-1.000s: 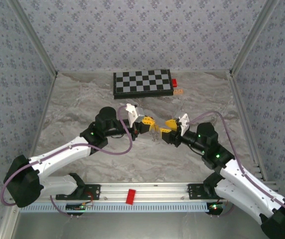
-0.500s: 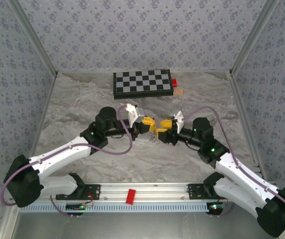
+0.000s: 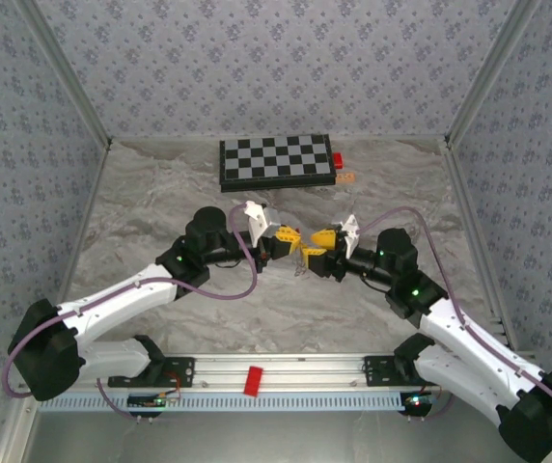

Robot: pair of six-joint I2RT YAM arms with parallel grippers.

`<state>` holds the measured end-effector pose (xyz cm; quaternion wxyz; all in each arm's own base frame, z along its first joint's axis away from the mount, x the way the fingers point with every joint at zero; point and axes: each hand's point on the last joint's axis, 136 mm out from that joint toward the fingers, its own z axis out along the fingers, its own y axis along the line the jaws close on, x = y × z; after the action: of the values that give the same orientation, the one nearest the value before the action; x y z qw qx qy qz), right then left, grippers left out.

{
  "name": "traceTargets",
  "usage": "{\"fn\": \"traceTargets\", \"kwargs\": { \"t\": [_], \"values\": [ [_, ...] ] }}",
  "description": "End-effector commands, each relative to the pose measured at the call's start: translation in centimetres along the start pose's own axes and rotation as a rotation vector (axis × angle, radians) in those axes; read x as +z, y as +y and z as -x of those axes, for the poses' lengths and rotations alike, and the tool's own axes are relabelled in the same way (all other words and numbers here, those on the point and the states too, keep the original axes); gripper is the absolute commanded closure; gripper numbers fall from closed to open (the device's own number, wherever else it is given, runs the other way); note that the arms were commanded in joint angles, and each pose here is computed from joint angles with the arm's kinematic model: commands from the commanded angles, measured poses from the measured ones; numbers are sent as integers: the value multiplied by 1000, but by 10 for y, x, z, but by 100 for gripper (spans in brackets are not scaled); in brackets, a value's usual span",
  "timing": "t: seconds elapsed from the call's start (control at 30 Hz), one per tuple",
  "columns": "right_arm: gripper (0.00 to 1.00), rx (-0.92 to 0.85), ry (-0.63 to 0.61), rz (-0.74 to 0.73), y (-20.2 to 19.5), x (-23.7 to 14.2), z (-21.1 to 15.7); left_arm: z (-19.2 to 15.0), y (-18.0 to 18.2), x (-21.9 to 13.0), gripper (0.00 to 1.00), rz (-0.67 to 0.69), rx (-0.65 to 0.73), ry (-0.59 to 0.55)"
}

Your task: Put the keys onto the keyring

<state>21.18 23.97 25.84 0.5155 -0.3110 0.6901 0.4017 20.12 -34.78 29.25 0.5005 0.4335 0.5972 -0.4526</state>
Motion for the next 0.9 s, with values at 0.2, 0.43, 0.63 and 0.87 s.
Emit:
{"fn": "traceTargets", "kwargs": {
  "t": [0.2, 0.43, 0.63, 0.87],
  "values": [
    [48, -1, -70, -1, 5, -3, 18, 30, -7, 1, 100, -29, 34, -72],
    [48, -13, -105, -81, -7, -10, 23, 30, -8, -1, 100, -28, 36, -71],
    [50, 0, -96, -33, -2, -5, 21, 32, -8, 1, 100, -33, 38, -72],
    [49, 13, -59, -7, -2, 3, 12, 34, -9, 3, 100, -46, 32, -78]
  ]
}}
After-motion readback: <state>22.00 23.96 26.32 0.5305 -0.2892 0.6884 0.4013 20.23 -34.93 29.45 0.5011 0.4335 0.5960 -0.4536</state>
